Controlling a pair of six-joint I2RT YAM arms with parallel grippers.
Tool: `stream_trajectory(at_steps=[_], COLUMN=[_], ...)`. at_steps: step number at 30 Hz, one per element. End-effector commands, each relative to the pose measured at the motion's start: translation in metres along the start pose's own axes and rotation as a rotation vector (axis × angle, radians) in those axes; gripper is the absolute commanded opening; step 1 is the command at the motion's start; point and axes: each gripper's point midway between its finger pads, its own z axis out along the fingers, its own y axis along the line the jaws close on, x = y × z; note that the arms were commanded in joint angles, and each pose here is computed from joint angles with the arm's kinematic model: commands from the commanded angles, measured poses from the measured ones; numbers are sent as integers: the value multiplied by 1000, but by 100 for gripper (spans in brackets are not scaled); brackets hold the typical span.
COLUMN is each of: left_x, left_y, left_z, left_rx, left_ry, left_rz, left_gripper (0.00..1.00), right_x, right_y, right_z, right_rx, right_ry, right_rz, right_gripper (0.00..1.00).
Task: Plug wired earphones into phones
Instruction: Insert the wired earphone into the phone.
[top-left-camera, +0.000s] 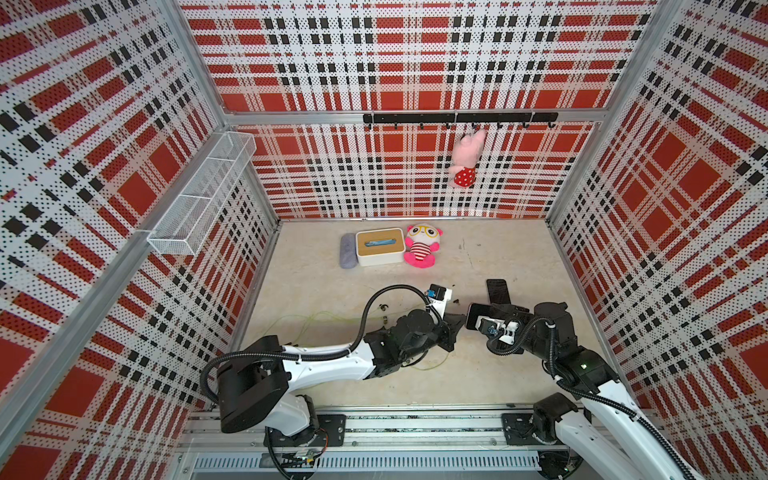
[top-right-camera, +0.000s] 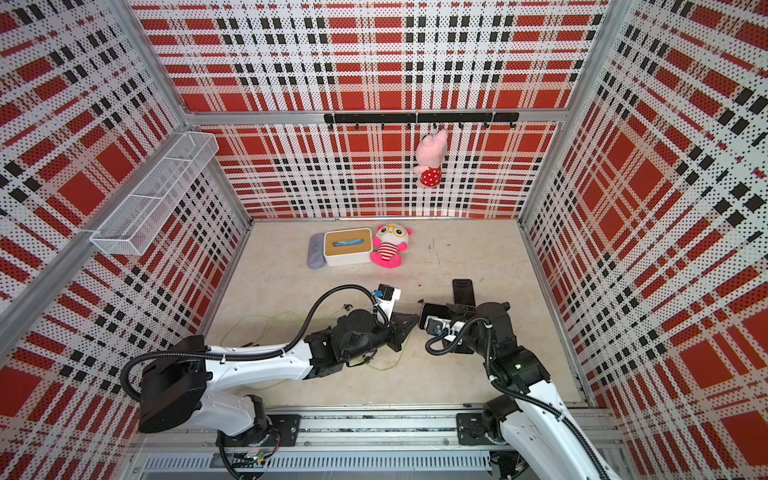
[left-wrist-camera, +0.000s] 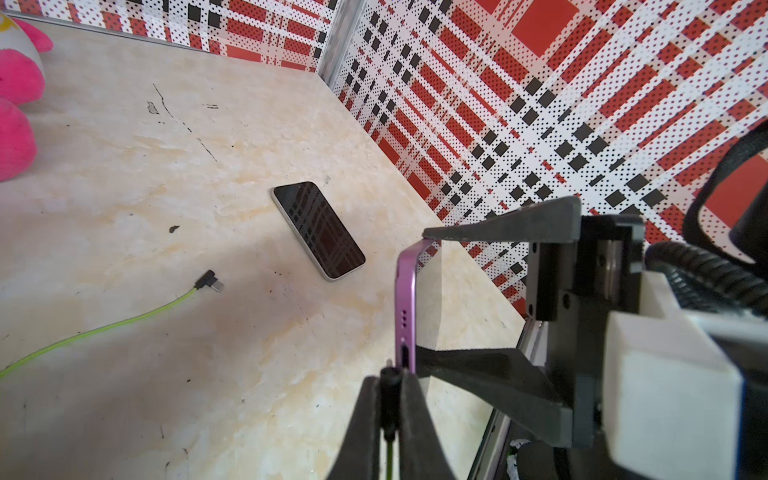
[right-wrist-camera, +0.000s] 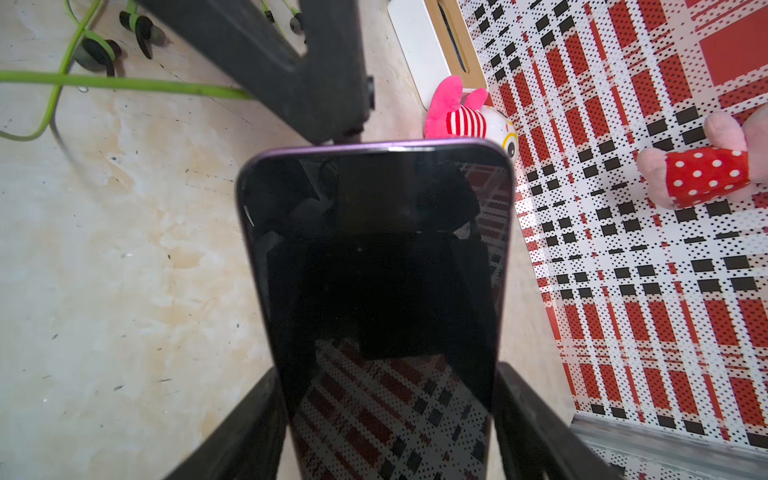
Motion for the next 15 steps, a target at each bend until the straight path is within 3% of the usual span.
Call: stream_trajectory(at_steps=[1, 9, 15], left_x=[12, -10, -15], left_y=[0, 10, -5], left_z=[0, -14, -16], left_rx=[17, -10, 69], left_ry=[34, -46, -53], left_rz=[-2, -26, -46], left_gripper=[0, 0, 0], right_x=[-23, -12, -10], right_y=[-17, -12, -7], right_z=[-6, -3, -1], right_rx=[62, 54, 40], right_ry=[-96, -49, -47], right_rz=[-24, -38, -45], right_gripper=[61, 62, 61])
